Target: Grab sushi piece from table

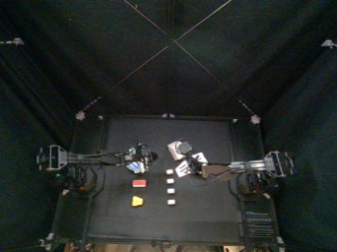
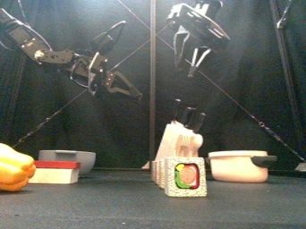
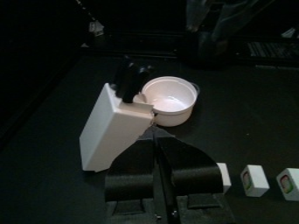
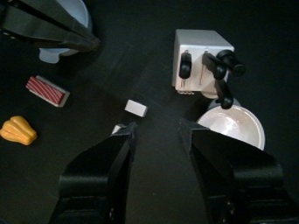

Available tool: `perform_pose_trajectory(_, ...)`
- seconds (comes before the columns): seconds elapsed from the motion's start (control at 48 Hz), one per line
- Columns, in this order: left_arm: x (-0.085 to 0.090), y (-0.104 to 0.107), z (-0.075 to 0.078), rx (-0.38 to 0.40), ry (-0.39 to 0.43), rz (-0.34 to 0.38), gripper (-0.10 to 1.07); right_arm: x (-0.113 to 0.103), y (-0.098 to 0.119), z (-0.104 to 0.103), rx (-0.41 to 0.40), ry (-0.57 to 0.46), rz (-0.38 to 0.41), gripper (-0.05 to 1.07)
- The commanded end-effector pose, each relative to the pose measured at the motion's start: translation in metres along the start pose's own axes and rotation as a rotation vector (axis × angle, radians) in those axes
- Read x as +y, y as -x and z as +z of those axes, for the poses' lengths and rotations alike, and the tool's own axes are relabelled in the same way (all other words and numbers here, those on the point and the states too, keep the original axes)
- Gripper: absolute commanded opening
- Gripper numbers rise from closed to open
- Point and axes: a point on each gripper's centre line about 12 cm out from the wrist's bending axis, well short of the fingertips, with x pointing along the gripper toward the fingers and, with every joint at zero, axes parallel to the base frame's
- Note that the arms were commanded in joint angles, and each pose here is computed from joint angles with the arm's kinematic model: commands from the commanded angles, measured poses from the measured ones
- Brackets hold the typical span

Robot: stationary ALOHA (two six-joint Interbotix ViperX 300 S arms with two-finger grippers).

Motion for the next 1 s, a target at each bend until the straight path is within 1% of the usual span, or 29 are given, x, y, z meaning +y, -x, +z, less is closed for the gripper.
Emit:
perform_pose_trajectory(0.0, -0.001, 0.007, 0.013, -0.049, -0.005, -0.003, 0.35, 0.006, 0.003, -0.003, -0.023, 0.001, 0.08, 0.8)
perform_pose_trajectory(0.083, -0.001, 0.017, 0.015, -0.063, -0.004, -0.001, 0.35, 0.009, -0.008, -0.012, -0.018, 0.015, 0.121, 0.8)
perform_pose_trajectory(0.25, -0.002, 0.037, 0.018, -0.092, -0.003, -0.001, 0.35, 0.01, -0.026, -0.028, -0.035, 0.08, 0.215, 0.8)
perform_pose_trajectory(0.354, -0.001, 0.051, 0.021, -0.12, -0.004, 0.002, 0.35, 0.009, -0.034, -0.036, -0.07, 0.145, 0.268, 0.8)
perform_pose_trajectory(0.458, -0.002, 0.062, 0.023, -0.143, -0.004, 0.002, 0.35, 0.006, -0.043, -0.044, -0.101, 0.227, 0.287, 0.8)
perform_pose_trajectory(0.583, -0.002, 0.07, 0.023, -0.161, -0.003, 0.003, 0.35, 0.004, -0.052, -0.05, -0.128, 0.313, 0.283, 0.8)
perform_pose_trajectory(0.729, -0.002, 0.073, 0.023, -0.169, -0.003, 0.005, 0.35, 0.004, -0.068, -0.055, -0.147, 0.413, 0.244, 0.8)
perform_pose_trajectory(0.833, -0.002, 0.073, 0.021, -0.164, -0.003, 0.005, 0.35, 0.003, -0.084, -0.06, -0.157, 0.498, 0.204, 0.8)
perform_pose_trajectory(0.979, -0.002, 0.074, 0.017, -0.153, -0.001, 0.004, 0.35, 0.003, -0.1, -0.068, -0.153, 0.571, 0.171, 0.8)
